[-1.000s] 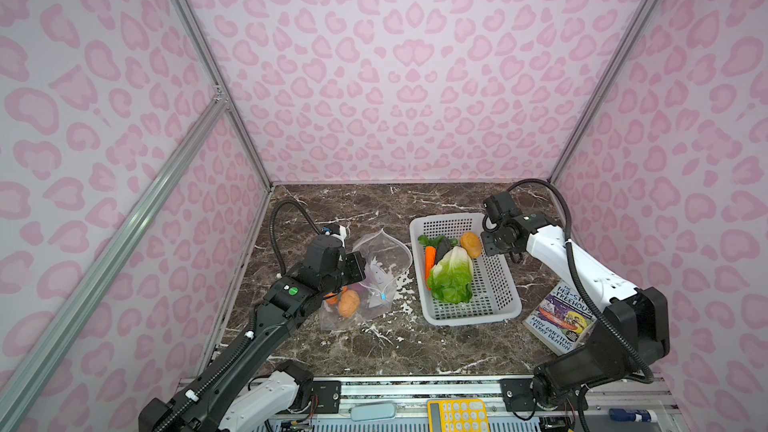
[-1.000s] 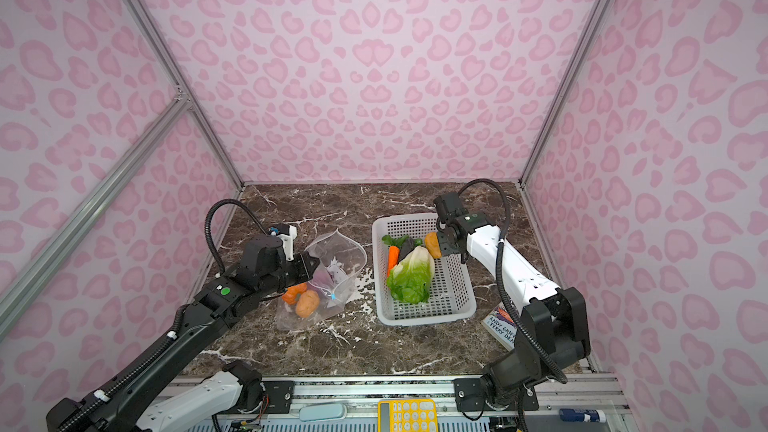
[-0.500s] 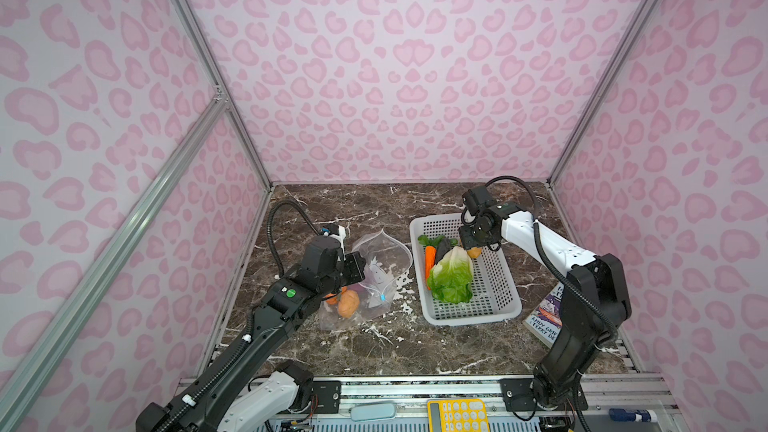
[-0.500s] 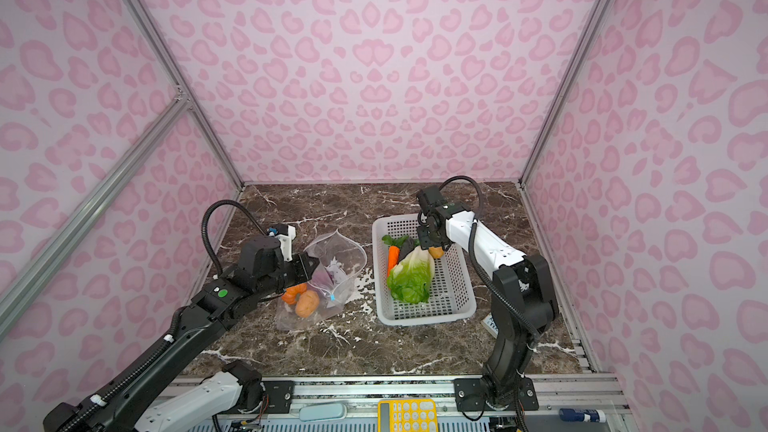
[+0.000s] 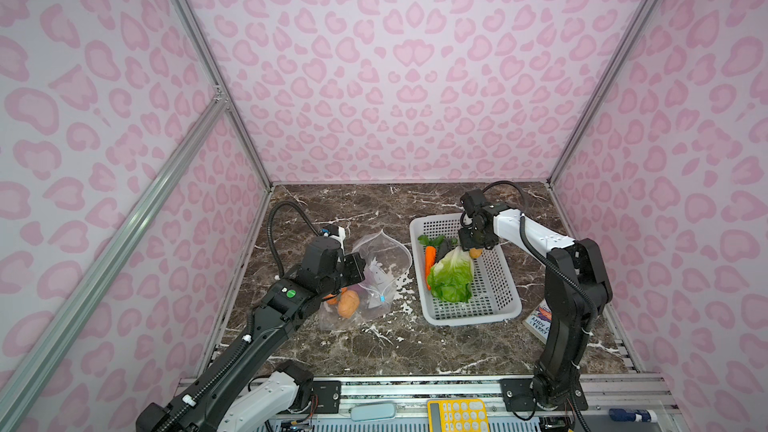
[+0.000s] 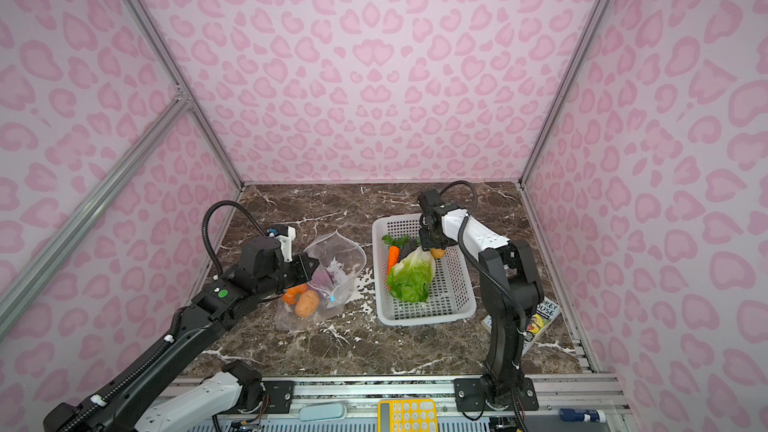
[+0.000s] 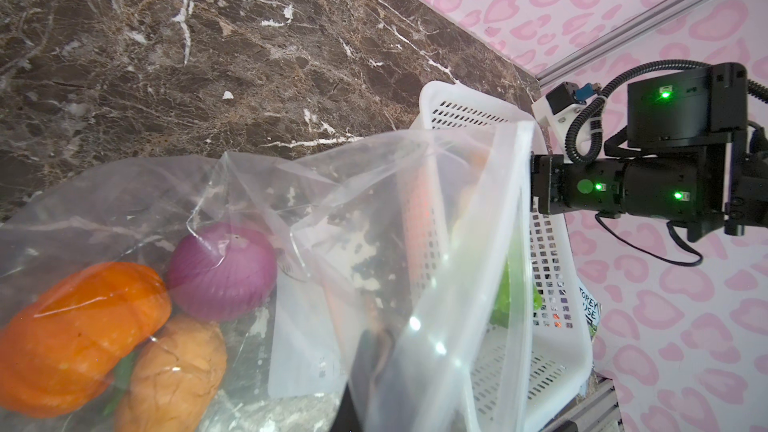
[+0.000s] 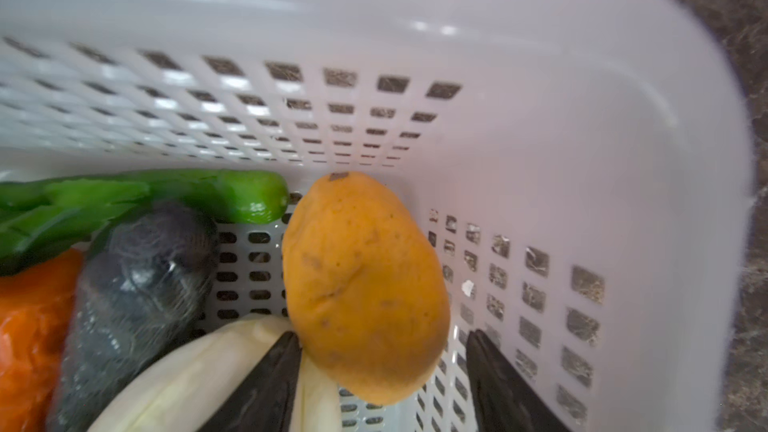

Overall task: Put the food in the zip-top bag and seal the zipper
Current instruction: 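Lower the right gripper and grasp the yellow potato, then carry the yellow potato with the right gripper into the open bag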

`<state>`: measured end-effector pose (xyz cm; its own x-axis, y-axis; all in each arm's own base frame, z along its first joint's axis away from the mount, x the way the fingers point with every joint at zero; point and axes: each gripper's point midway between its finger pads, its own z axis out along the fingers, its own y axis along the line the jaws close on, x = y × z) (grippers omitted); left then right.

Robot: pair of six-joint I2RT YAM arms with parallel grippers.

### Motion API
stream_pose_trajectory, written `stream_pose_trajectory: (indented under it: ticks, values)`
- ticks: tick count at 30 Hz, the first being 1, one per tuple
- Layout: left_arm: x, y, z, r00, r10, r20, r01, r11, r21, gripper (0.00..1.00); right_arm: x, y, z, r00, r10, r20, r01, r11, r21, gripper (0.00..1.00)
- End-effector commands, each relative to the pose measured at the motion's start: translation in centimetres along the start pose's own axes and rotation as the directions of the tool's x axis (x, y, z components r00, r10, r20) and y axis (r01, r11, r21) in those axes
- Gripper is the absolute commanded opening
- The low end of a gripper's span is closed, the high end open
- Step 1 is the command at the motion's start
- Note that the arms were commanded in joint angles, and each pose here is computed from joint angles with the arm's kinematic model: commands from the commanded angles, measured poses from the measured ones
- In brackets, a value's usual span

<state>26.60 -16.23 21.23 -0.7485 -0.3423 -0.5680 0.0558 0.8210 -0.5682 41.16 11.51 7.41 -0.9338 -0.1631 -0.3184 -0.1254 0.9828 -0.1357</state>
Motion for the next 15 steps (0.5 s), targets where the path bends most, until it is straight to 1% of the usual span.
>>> stream_pose_trajectory:
  ticks: [1,9,15]
  values:
    - [-0.3,-0.2,-0.2,1.000,0.005,0.012,-0.005,1.000,0.006,0.03,0.1,0.4,1.1,1.000,0.001,-0.011,-0.001,1.000,-0.009,0.66]
    - [-0.3,-0.1,-0.7,1.000,0.004,0.021,-0.004,1.000,0.004,0.03,0.4,0.5,2.7,0.999,0.007,-0.037,-0.008,1.000,-0.007,0.66]
    - [-0.4,0.0,-1.0,1.000,0.003,0.031,-0.003,1.000,0.002,0.03,-0.2,0.2,1.6,1.000,0.017,-0.004,-0.017,1.000,-0.015,0.52]
